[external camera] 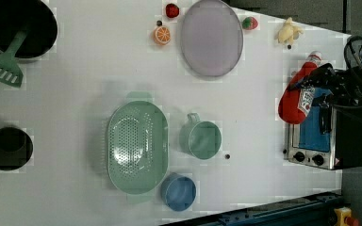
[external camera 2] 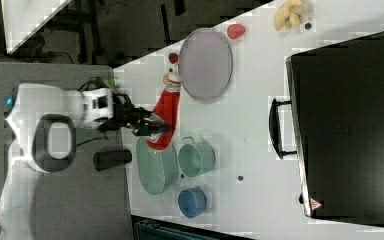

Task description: Pick ketchup from strainer and place it on the table

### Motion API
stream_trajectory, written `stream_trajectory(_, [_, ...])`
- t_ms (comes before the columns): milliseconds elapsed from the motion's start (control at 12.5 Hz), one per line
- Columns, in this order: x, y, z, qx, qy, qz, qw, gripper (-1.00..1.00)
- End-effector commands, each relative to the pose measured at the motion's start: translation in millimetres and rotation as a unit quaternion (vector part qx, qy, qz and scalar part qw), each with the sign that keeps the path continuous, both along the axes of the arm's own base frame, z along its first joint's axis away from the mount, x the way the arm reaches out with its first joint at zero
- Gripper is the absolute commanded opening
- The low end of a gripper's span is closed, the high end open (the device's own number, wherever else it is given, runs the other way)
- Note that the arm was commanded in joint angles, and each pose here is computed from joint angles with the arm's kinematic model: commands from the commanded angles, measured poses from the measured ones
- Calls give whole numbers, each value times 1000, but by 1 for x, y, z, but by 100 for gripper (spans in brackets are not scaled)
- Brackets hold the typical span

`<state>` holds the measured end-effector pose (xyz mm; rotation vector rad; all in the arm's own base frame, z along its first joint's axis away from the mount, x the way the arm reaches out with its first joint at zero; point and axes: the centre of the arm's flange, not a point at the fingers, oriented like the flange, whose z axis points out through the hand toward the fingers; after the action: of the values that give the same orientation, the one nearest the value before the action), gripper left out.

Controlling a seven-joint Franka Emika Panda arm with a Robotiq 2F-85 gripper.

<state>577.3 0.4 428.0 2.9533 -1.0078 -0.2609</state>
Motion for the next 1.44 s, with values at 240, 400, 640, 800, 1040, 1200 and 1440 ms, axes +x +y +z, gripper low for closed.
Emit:
stream_trajectory(240, [-22, -37, -51, 2, -11, 28, 1000, 21])
stream_trajectory(400, [-33, -43, -87, 2, -22, 20, 1000, 21])
stream_trajectory(640, [-49, -37, -143, 9, -30, 22, 999, 21])
stream_trajectory(800, [-57, -36, -174, 14, -28, 22, 999, 21])
stream_trajectory(1040, [-60, -42, -202, -1, -24, 49, 999, 47])
stream_trajectory(1200, [-58, -43, -201, -8, -29, 60, 998, 91])
stream_trajectory(1440, [-44, -35, -160, -18, -68, 56, 996, 100])
